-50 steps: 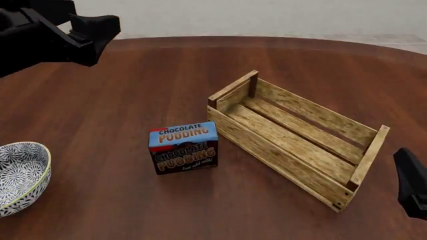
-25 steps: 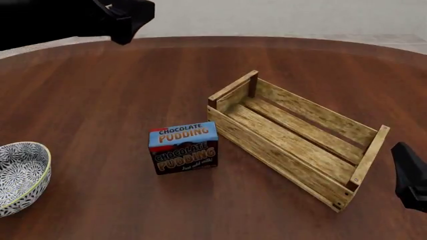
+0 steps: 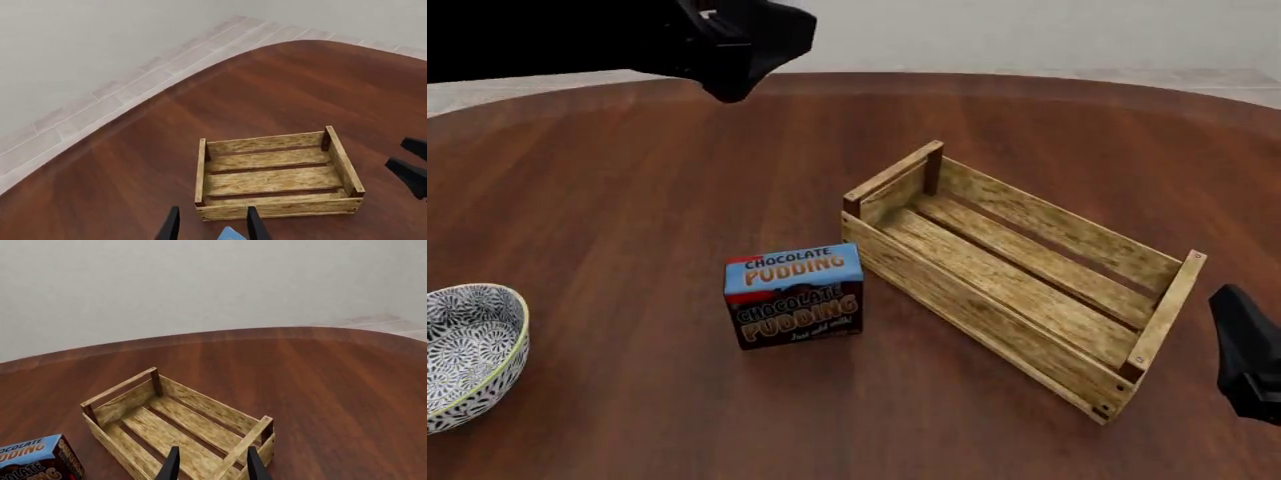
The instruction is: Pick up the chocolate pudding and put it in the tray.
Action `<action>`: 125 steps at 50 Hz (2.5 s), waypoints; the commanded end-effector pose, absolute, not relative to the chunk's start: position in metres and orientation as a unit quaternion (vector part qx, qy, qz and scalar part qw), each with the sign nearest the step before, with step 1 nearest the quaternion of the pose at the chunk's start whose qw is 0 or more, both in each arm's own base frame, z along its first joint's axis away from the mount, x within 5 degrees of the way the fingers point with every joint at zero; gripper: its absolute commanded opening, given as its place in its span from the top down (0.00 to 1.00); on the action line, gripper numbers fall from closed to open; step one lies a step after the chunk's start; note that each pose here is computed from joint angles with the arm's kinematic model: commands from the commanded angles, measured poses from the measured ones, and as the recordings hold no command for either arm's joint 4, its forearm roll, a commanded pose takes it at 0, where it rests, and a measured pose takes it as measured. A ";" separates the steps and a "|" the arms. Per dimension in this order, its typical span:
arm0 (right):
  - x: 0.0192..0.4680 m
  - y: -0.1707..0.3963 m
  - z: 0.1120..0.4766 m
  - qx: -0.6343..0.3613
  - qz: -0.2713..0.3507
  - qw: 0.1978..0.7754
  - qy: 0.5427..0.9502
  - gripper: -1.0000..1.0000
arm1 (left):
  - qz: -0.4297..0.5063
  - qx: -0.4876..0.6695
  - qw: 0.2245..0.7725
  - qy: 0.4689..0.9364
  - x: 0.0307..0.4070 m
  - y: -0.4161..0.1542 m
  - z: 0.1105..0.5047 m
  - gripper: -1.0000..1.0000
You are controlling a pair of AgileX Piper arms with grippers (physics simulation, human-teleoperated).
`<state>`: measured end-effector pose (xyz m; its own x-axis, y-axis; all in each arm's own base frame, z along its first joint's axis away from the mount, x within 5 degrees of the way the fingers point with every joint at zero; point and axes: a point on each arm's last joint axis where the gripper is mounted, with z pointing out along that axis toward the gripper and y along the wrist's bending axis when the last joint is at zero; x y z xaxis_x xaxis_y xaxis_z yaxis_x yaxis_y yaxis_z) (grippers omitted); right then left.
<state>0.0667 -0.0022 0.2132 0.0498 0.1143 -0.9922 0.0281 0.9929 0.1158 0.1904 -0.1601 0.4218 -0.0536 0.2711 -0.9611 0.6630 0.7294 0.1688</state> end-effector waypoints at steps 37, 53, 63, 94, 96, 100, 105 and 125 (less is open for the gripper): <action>0.067 -0.002 0.213 0.047 0.030 0.722 0.690 0.00 | -0.162 0.447 0.512 0.715 0.162 -0.190 0.432 0.00; 0.067 -0.002 0.213 0.045 0.030 0.721 0.691 0.00 | -0.147 0.467 0.500 0.714 0.166 -0.195 0.441 0.00; 0.068 -0.001 0.213 0.044 0.032 0.721 0.691 0.00 | -0.141 0.487 0.479 0.716 0.165 -0.201 0.429 0.00; 0.061 0.000 0.214 0.039 0.040 0.732 0.678 0.00 | -0.110 0.487 0.455 0.737 0.194 -0.208 0.404 0.00; 0.061 0.000 0.214 0.039 0.040 0.732 0.679 0.00 | -0.107 0.486 0.454 0.739 0.197 -0.209 0.401 0.00; 0.062 0.000 0.215 0.039 0.041 0.733 0.678 0.00 | -0.101 0.486 0.450 0.742 0.203 -0.210 0.394 0.00; 0.062 0.000 0.214 0.039 0.041 0.732 0.678 0.00 | -0.095 0.489 0.448 0.743 0.208 -0.210 0.388 0.00; 0.060 0.000 0.214 0.037 0.039 0.734 0.677 0.00 | -0.080 0.497 0.440 0.744 0.222 -0.215 0.382 0.00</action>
<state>0.0613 0.0001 0.2146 0.0770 0.1063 -0.9914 -0.0097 0.9943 0.1059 0.2142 -0.2124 0.3857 -0.1198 0.6547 -0.7463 0.8106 0.4985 0.3072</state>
